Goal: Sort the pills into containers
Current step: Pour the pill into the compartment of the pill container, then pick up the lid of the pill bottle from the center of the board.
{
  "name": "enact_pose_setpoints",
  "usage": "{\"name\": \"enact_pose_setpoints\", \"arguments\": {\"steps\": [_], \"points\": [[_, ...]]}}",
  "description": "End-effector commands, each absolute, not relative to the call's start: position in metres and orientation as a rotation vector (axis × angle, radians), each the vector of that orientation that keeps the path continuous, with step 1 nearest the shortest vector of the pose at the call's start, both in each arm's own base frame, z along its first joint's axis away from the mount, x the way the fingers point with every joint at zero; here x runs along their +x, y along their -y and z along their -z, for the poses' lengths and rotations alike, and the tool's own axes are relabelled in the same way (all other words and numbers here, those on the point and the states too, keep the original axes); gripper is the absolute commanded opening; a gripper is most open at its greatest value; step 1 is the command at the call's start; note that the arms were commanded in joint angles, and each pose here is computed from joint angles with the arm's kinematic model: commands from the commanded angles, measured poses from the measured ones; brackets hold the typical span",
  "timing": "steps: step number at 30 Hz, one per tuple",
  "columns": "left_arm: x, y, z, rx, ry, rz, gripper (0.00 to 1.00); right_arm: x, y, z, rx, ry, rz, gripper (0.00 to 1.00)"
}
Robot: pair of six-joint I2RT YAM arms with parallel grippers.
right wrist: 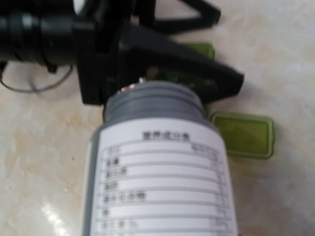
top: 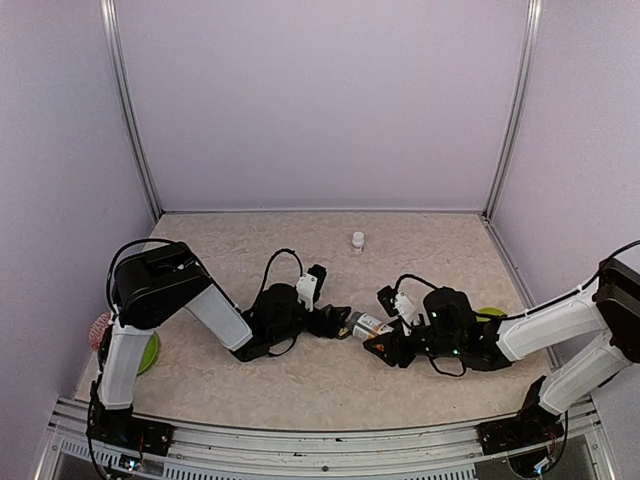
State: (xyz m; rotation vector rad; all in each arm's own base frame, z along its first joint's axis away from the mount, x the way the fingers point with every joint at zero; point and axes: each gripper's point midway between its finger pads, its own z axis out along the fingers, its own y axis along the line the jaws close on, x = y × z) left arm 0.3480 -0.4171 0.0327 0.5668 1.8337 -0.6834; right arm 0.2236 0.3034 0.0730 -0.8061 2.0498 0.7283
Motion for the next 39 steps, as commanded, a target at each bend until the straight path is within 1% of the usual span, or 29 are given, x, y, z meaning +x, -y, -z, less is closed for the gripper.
{"name": "enact_pose_setpoints", "arguments": {"steps": [1, 12, 25, 30, 34, 39], "points": [[0.331, 0.397, 0.033, 0.638, -2.042, 0.608, 0.99, 0.227, -0.306, -0.110, -0.765, -1.880, -0.802, 0.22], [0.342, 0.392, 0.005, 0.580, -2.029, 0.644, 0.99, 0.207, -0.293, -0.165, -0.740, -1.584, -0.891, 0.22], [0.351, 0.391, -0.073, 0.515, -1.940, 0.741, 0.99, 0.187, -0.291, -0.211, -0.784, -1.403, -0.962, 0.22], [0.360, 0.380, -0.095, 0.466, -1.954, 0.765, 0.99, 0.177, -0.288, -0.229, -0.812, -1.317, -0.975, 0.22], [0.377, 0.361, -0.102, 0.406, -2.014, 0.712, 0.99, 0.168, -0.283, -0.249, -0.811, -1.223, -0.984, 0.24], [0.392, 0.329, -0.088, 0.335, -2.147, 0.521, 0.99, 0.161, -0.277, -0.274, -0.806, -1.128, -0.973, 0.25]]}}
